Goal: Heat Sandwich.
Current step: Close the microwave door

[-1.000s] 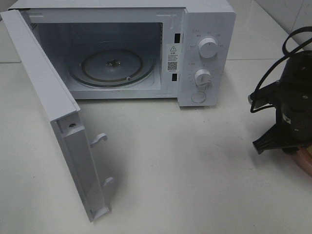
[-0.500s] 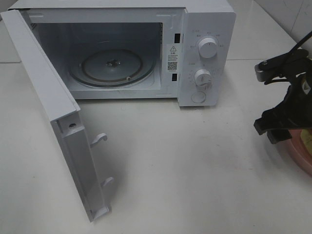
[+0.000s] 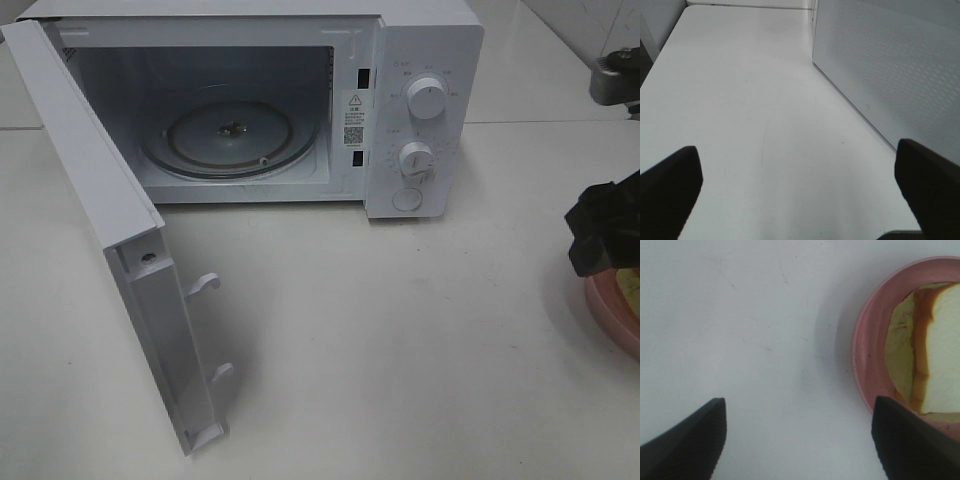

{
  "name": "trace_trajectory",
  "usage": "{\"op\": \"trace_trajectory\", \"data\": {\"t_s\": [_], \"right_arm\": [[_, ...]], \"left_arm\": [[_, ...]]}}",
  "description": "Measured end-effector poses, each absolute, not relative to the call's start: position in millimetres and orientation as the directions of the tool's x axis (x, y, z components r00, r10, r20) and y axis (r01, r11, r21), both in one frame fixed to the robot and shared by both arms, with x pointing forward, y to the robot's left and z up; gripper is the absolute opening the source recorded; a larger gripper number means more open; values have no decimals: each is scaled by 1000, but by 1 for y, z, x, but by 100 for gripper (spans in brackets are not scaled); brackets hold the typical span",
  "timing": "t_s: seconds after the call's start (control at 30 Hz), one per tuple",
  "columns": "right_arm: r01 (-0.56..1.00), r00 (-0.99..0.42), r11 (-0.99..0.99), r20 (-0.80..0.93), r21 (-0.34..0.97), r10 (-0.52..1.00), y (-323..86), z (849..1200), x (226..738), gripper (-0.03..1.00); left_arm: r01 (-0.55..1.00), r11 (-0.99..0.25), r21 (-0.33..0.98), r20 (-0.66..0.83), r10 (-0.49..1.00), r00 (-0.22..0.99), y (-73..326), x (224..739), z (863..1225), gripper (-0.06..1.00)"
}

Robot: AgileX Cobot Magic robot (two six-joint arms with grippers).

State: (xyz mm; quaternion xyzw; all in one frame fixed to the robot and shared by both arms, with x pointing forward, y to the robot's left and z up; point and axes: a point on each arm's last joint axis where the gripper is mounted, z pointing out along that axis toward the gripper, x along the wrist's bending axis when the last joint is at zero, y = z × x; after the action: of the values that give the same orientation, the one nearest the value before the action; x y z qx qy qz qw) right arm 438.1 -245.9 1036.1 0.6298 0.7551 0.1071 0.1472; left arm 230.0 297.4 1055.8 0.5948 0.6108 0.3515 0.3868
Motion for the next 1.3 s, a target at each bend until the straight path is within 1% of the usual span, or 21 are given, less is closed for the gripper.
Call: {"op": "trace_trajectory", "data": {"t_s": [0.37,0.57,0.67,0.7,0.73,0.83,0.93,1.0,1.07,1.17,1.3], "right_arm": [[904,-157,161,-42,395,987,-256,1067,399,77],[891,-158,160,-40,425,987,-261,1077,382,77],[867,-170,168,-40,469,985,-268,1080,361,77],[867,-170,168,-40,469,985,-268,1080,361,77],[847,-170,164,-34,506,985,-273,1081,347,77],[825,-172,160,-30,541,985,-277,1081,334,77],[766,-136,114,-13,632,991,-289,1079,305,77],[750,-121,97,-8,654,993,-292,1078,298,77],[705,-86,59,2,706,996,-298,1073,280,77],[682,-66,38,10,730,998,-301,1068,271,77],[612,-17,-10,26,791,1000,-305,1049,251,77]], "left_arm": [[455,45,890,-54,998,7,297,230,1056,99],[455,45,890,-54,998,7,297,230,1056,99],[455,45,890,-54,998,7,297,230,1056,99],[455,45,890,-54,998,7,297,230,1056,99],[455,45,890,-54,998,7,297,230,1056,99],[455,45,890,-54,998,7,297,230,1056,99],[455,45,890,-54,998,7,297,230,1056,99],[455,45,890,-54,998,7,297,230,1056,99],[455,45,890,-54,998,7,297,230,1056,99],[455,45,890,-54,998,7,297,230,1056,99],[455,45,890,-54,998,7,297,230,1056,99]]}}
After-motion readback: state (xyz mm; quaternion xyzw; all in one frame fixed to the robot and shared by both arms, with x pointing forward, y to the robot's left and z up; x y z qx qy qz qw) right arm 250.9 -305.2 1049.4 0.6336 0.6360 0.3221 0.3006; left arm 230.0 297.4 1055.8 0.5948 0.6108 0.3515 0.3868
